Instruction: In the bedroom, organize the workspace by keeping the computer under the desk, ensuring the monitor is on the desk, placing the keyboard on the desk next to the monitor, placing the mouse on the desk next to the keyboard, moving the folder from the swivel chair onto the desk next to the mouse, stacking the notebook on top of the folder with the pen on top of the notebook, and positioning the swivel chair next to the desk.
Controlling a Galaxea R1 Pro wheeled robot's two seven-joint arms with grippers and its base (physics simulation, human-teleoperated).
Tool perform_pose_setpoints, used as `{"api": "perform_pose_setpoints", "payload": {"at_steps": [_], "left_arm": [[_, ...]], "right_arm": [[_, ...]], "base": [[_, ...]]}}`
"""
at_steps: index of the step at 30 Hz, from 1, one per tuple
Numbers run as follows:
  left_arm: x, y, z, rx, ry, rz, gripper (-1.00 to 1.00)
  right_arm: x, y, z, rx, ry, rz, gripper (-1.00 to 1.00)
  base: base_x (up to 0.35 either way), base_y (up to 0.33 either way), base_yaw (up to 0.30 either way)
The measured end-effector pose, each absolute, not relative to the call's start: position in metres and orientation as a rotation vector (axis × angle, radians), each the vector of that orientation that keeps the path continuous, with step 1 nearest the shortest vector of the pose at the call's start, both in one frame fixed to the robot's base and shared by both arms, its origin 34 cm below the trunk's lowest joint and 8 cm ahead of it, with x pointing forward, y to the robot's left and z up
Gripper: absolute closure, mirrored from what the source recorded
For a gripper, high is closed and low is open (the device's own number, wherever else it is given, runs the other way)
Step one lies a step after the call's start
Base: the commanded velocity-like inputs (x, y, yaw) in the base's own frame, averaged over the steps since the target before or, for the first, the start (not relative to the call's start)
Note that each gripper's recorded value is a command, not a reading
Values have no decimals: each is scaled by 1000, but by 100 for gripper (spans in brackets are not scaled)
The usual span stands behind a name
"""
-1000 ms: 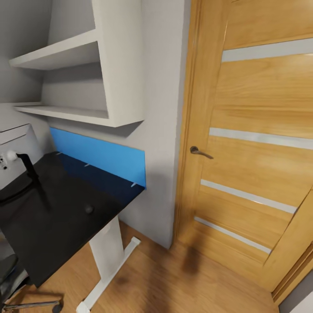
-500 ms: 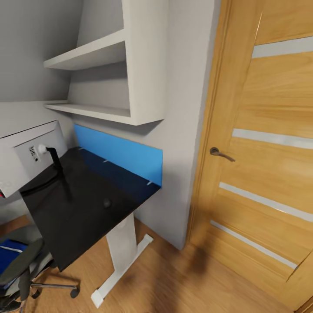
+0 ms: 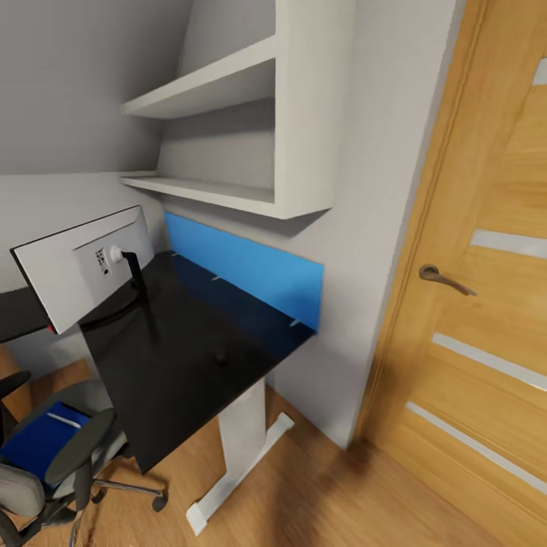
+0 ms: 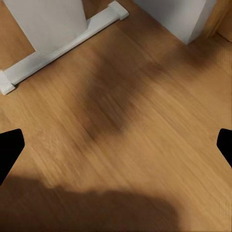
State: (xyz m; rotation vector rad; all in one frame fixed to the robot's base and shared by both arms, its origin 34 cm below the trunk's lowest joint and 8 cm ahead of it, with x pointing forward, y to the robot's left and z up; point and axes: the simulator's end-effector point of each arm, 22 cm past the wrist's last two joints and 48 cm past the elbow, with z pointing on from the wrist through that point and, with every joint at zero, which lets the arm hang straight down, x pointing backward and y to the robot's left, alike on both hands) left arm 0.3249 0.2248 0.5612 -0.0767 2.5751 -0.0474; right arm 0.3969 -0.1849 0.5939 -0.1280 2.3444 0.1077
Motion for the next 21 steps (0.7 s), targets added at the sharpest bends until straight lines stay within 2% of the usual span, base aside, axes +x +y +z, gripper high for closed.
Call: {"api": "perform_pose_setpoints", "payload": {"at_steps": [11, 21], "left_arm": [[324, 233, 560, -85, 2578, -29, -100], [324, 250, 560, -143, 2573, 7, -100]], "right_arm": [[396, -185, 593, -129, 2347, 108, -100], [396, -184, 593, -129, 2347, 110, -100]], "base": [[2, 2, 43], [0, 0, 250]]}}
